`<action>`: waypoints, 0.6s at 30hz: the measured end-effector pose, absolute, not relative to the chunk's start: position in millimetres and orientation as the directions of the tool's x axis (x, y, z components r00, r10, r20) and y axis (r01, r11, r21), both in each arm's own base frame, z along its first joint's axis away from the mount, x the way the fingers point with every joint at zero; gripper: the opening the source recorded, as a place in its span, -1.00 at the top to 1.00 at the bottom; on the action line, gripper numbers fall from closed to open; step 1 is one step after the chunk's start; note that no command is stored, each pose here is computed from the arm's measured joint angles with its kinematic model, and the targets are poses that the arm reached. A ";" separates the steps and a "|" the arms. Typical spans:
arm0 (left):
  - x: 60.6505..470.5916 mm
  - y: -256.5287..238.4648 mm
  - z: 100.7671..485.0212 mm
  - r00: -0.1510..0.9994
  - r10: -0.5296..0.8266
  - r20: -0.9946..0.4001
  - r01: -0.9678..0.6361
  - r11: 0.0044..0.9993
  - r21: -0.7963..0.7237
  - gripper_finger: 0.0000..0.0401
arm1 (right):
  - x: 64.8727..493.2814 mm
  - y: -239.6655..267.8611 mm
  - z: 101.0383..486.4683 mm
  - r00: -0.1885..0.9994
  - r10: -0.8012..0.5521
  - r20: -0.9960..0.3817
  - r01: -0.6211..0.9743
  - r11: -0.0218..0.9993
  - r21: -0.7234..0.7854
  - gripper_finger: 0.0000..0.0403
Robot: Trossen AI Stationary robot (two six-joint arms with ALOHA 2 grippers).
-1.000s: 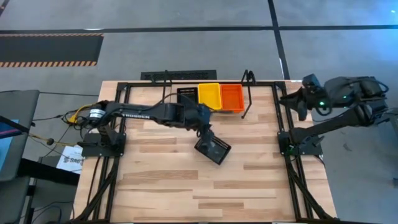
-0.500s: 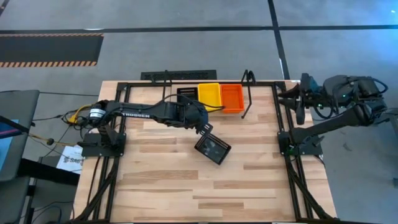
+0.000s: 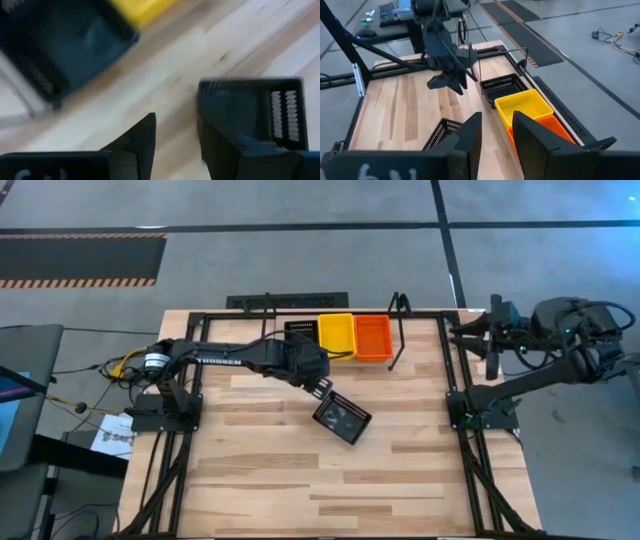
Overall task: Stack baskets on shelf by color
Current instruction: Stack the black bin on top of the other stacked black bins on the shelf
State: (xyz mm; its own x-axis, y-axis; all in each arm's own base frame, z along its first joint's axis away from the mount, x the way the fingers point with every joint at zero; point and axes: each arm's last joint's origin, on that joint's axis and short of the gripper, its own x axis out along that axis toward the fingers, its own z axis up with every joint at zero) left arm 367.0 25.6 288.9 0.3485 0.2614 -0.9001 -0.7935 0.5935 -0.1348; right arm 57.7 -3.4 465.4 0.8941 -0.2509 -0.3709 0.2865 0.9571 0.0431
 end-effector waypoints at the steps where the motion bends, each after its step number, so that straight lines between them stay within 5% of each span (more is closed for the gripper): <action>1: 365.0 25.1 287.9 0.331 0.233 -0.914 -0.806 0.574 -0.145 0.34 | 55.8 -3.6 465.6 0.896 -0.251 -0.366 0.287 0.957 0.046 0.36; 18: 416.0 0.7 195.6 0.234 0.004 -0.972 -0.770 0.611 -0.183 0.35 | 41.6 -5.7 467.0 0.908 -0.263 -0.327 0.297 0.953 0.059 0.36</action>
